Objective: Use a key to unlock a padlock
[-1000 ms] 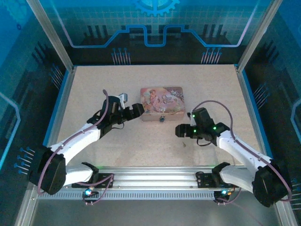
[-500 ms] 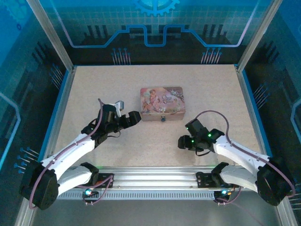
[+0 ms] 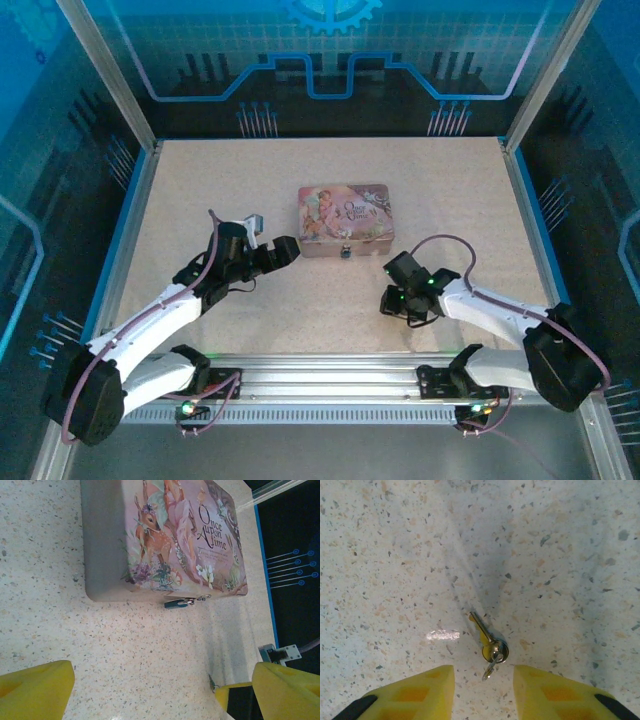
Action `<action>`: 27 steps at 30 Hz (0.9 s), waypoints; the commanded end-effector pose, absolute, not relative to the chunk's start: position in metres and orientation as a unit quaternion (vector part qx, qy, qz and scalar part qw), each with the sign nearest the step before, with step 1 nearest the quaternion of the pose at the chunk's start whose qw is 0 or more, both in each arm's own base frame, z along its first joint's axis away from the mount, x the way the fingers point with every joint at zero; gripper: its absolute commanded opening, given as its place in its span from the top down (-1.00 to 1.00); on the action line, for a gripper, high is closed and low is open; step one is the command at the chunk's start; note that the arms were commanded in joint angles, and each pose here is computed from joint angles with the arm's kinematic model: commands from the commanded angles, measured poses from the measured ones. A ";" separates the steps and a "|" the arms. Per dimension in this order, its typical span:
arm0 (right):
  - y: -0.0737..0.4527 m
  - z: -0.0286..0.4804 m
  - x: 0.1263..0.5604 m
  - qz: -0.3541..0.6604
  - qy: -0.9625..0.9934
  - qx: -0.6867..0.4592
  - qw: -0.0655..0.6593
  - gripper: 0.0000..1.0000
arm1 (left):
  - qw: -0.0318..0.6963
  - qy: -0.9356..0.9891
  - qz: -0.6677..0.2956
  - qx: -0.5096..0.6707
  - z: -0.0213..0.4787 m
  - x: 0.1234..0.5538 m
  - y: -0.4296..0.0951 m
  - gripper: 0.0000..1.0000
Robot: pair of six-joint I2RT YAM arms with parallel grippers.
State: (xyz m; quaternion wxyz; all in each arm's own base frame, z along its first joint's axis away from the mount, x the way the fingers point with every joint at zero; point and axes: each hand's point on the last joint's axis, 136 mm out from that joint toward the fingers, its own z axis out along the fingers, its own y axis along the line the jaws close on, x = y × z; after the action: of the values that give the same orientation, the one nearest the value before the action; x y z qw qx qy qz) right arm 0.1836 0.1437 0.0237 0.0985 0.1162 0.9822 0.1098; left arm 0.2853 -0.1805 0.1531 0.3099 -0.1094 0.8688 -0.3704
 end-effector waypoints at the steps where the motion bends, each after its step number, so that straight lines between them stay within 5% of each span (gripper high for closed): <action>1: 0.146 0.027 0.189 0.103 0.981 0.123 0.105 0.34 | 0.303 0.876 -0.359 -0.107 0.143 0.282 -0.179 -0.86; 27: 0.138 0.012 0.187 0.090 0.984 0.131 0.077 0.96 | 0.305 0.875 -0.362 -0.105 0.147 0.285 -0.181 -0.88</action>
State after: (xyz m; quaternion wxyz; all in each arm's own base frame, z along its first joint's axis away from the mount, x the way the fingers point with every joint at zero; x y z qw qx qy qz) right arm 0.1869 0.1425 0.0144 0.0824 0.1294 0.9833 0.0984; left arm 0.2857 -0.1807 0.1504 0.3068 -0.1101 0.8707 -0.3684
